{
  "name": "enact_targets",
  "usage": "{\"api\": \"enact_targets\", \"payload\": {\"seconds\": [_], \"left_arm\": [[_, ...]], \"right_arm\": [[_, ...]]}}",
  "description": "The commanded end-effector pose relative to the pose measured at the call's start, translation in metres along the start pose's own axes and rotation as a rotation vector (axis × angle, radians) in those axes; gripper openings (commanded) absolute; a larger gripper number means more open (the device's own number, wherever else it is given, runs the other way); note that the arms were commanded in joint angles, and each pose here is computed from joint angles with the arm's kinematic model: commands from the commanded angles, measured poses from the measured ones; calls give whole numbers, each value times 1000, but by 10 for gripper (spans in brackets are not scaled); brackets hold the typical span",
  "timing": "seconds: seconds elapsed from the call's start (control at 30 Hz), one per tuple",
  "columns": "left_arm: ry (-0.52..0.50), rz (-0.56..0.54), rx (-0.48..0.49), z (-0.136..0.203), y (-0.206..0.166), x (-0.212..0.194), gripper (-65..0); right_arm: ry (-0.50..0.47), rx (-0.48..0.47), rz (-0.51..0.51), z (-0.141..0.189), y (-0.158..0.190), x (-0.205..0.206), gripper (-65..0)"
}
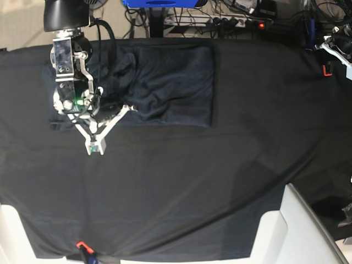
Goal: Fold the T-shirt properly
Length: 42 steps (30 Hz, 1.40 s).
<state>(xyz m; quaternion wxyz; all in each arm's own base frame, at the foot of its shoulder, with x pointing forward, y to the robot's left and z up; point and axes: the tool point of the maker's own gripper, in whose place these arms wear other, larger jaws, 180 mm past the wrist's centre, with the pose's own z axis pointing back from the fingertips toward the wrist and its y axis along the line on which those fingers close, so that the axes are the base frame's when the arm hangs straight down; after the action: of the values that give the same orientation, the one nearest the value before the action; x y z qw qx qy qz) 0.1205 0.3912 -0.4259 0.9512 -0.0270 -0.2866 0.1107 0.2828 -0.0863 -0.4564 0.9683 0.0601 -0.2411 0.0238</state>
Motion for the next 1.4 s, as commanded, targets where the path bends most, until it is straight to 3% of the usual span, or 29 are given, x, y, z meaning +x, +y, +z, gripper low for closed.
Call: {"api": "enact_targets", "payload": {"seconds": [0.0, 0.07, 0.13, 0.53, 0.67, 0.77, 1.1, 1.3, 1.37], "left_arm": [[-24, -13, 4, 4, 6, 9, -650], [-10, 4, 5, 2, 8, 3, -650], [-4, 13, 4, 1, 9, 0, -650], [-4, 16, 4, 1, 9, -1, -650], [-4, 16, 4, 1, 9, -1, -650], [-4, 16, 4, 1, 9, -1, -650], [-4, 14, 5, 1, 10, 0, -650], [-4, 14, 5, 1, 10, 0, -650], [-4, 14, 5, 1, 10, 0, -650]], "right_arm": [[-44, 0, 1, 3, 0, 16, -527], [-41, 0, 1, 1, 0, 15, -432], [-41, 0, 1, 0, 0, 17, -377], [-6, 0, -5, -18, -3, 11, -447], [-10, 11, -13, -18, -1, 13, -645], [-24, 54, -46, -17, 5, 20, -645], [-28, 56, -43, -19, 5, 31, -645], [8, 50, -53, -23, 3, 20, -509], [36, 44, -67, -23, -1, 13, -497]]}}
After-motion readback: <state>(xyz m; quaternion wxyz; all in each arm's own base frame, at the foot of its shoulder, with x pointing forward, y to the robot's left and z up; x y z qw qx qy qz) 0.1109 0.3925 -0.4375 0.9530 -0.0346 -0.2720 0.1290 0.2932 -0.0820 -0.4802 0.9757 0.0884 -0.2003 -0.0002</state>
